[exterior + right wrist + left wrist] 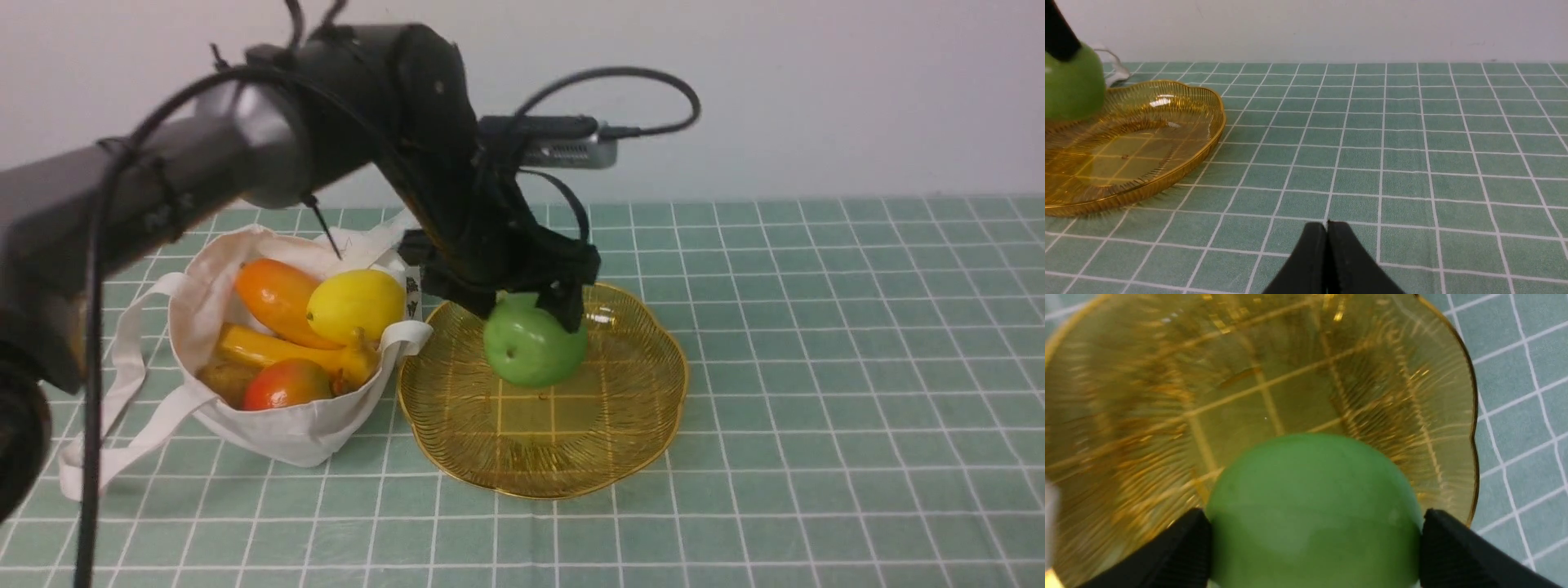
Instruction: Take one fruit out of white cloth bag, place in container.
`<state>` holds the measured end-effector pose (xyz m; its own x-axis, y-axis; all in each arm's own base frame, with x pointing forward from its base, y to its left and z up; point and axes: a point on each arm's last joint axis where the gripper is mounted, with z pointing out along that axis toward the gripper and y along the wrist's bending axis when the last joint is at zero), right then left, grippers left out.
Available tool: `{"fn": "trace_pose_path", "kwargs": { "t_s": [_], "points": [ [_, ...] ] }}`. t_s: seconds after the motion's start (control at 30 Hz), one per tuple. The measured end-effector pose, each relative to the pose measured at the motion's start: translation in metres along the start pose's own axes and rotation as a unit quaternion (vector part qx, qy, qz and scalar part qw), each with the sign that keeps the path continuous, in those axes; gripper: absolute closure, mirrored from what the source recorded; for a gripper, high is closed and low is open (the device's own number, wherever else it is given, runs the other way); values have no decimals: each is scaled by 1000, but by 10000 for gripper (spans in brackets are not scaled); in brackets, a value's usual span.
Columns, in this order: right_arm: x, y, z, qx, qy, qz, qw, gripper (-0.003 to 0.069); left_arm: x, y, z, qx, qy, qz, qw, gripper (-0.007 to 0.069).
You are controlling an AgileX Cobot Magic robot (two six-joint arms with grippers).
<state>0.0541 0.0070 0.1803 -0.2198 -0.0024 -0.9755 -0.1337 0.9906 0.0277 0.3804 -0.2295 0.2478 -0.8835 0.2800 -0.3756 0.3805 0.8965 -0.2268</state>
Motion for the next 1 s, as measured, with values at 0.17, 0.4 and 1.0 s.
{"fn": "trace_pose_path", "kwargs": {
  "t_s": [0.17, 0.4, 1.0],
  "points": [
    [0, 0, 0, 0, 0, 0, 1000, 674, -6, -8, 16, 7, -37, 9, 999, 32],
    [0, 0, 0, 0, 0, 0, 1000, 674, -10, -8, 17, 8, -61, 10, 998, -3],
    [0, 0, 0, 0, 0, 0, 1000, 674, -22, -11, -21, 4, -54, 23, 998, 88]
  ]
}}
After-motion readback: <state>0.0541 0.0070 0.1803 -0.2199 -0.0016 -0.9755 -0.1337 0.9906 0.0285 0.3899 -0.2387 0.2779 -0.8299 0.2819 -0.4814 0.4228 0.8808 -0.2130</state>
